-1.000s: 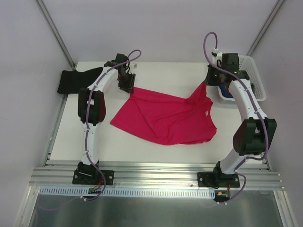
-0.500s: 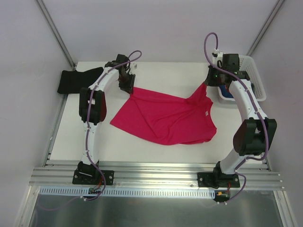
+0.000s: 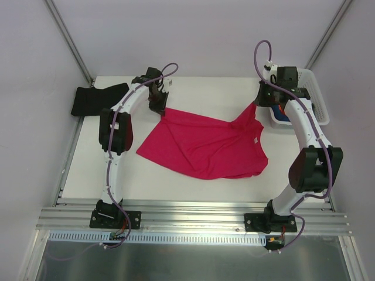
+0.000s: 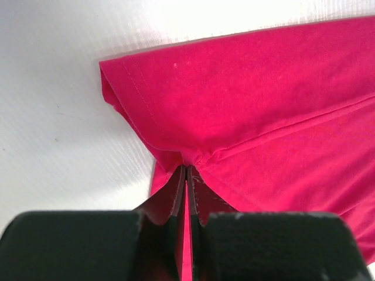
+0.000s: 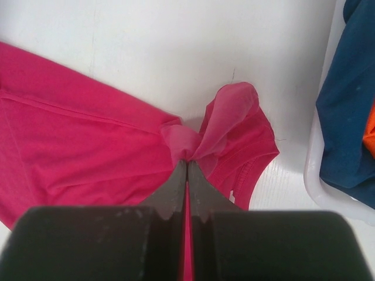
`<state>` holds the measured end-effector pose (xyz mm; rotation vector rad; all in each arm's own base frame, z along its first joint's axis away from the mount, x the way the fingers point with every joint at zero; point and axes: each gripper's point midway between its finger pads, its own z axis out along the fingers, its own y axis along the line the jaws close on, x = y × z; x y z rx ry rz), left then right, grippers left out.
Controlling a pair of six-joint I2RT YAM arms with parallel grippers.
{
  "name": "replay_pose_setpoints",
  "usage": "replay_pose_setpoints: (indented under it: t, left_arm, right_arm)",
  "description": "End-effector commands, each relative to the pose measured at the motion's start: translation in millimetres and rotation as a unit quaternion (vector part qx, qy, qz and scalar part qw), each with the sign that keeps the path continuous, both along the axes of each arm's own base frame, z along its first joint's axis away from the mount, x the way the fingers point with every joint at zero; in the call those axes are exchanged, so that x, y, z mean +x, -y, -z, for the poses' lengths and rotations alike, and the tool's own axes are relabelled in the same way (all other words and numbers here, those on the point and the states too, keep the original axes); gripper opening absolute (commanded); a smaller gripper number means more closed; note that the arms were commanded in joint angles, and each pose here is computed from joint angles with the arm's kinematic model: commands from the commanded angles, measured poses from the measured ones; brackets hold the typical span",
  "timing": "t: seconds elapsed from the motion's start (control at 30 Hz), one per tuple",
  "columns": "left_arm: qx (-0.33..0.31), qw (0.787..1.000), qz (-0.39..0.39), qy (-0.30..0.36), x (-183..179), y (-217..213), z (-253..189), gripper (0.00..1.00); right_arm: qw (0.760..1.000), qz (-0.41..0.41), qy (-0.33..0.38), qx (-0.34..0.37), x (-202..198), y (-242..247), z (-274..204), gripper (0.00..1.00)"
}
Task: Fold and stack the t-shirts
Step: Flatten the tshirt out
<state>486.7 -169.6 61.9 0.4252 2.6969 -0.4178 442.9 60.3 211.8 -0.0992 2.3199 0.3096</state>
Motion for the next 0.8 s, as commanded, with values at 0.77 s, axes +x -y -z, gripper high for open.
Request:
replay_pose_setpoints:
  t: [0.77]
  left_arm:
    - [0.031,0.952,-0.021,0.303,-20,-67,-269,0.0]
  right_arm:
    - [0.975,0.054,0.209,-0.056,-35,60,-188,0.01]
